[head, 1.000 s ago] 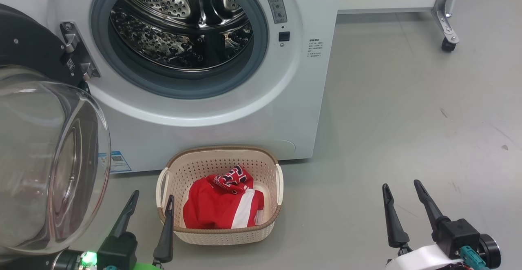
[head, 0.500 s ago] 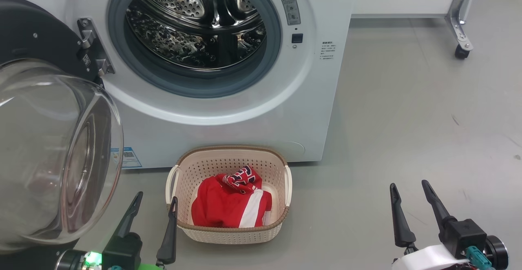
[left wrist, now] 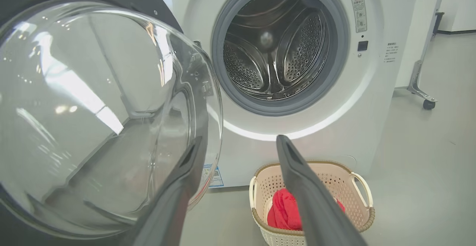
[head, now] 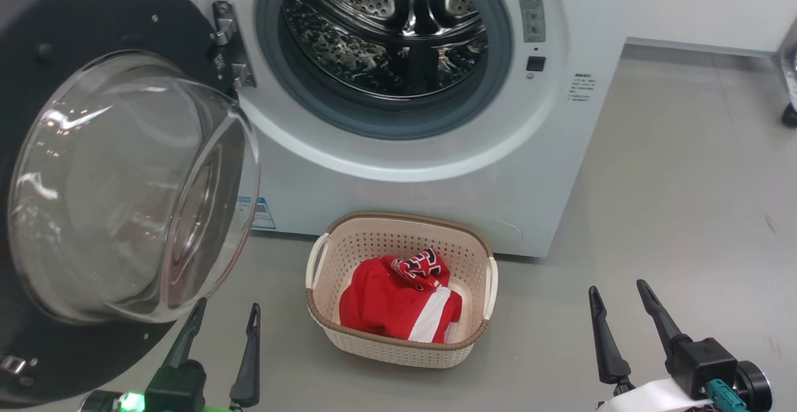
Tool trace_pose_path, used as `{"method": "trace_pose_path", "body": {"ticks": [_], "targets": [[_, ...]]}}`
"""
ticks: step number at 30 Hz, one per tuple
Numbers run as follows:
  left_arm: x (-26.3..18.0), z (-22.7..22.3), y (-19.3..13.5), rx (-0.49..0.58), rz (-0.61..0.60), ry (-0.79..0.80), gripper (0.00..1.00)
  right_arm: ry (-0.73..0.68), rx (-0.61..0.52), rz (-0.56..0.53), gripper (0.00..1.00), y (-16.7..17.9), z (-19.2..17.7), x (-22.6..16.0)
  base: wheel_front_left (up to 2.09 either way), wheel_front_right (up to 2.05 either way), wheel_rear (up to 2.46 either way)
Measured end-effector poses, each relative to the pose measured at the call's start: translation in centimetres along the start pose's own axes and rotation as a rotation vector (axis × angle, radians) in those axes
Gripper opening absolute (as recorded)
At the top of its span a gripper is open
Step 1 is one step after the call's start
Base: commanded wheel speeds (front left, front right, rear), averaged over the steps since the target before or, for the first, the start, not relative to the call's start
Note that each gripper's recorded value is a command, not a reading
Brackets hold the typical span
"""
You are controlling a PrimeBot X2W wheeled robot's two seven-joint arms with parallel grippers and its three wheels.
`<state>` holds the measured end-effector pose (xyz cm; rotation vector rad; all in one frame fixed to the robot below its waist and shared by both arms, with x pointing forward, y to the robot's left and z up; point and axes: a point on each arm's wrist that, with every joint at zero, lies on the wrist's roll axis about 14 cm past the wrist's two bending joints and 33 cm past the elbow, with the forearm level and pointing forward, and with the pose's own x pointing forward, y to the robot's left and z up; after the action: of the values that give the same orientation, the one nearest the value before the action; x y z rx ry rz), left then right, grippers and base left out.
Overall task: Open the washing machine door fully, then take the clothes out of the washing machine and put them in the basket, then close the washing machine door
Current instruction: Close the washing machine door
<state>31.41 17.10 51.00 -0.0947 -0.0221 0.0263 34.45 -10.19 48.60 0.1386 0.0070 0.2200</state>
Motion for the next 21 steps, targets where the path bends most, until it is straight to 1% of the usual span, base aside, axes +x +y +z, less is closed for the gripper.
{"method": "trace_pose_path", "body": {"ticks": [2,3,8,21], "targets": [[-0.7,-0.3,1.1,-0.003,0.04,0.008,1.0,0.007,0.002,0.035,1.0,0.9,-0.2,0.4,0.0,0.0,0.0],[-1.4,-0.4,2.1,-0.003,0.078,0.012,1.0,0.016,0.003,0.068,1.0,1.8,-0.4,0.9,0.0,0.0,0.0],[-2.8,-0.3,4.2,-0.006,0.162,0.001,1.0,0.03,0.001,0.139,1.0,3.8,-0.7,2.0,0.0,0.0,0.0],[-6.9,0.1,8.3,-0.012,0.349,-0.015,1.0,0.049,0.005,0.321,1.0,9.4,-1.4,4.0,0.0,0.0,0.0]]}}
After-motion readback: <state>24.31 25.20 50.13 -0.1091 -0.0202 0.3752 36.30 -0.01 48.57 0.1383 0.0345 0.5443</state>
